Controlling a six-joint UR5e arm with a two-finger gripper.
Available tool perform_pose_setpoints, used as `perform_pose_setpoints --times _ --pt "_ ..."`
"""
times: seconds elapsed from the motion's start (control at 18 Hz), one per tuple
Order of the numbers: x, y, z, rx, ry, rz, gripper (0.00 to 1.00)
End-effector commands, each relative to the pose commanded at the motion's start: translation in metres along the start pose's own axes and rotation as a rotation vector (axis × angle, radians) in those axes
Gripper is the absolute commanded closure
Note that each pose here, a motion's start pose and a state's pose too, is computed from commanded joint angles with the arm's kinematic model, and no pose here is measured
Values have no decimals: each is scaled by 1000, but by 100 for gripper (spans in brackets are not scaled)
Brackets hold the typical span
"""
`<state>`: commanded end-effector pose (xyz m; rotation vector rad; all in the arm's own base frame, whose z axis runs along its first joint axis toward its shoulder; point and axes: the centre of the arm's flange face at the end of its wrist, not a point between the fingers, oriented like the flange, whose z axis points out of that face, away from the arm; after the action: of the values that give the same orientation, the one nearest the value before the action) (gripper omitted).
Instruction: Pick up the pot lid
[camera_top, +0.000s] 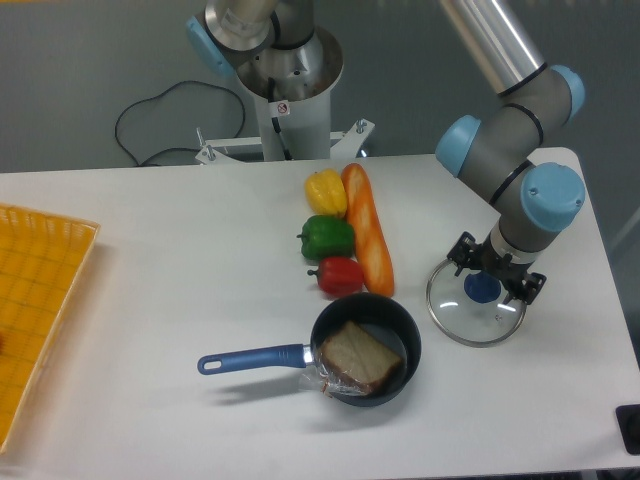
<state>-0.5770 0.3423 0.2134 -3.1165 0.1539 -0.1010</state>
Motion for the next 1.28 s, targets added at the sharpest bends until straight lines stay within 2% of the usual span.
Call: perform_pose_setpoints --times 0.17,0.28,0.44,1.0,1.28 --pt "0 -4 2 0 -1 5 6" --pt "1 -6 2 0 -1 8 10" --pt "1 -6 2 0 -1 9 30" --pt "1 -6 1 0 -3 12 46" --pt "1 -6 -6 1 -15 16 47"
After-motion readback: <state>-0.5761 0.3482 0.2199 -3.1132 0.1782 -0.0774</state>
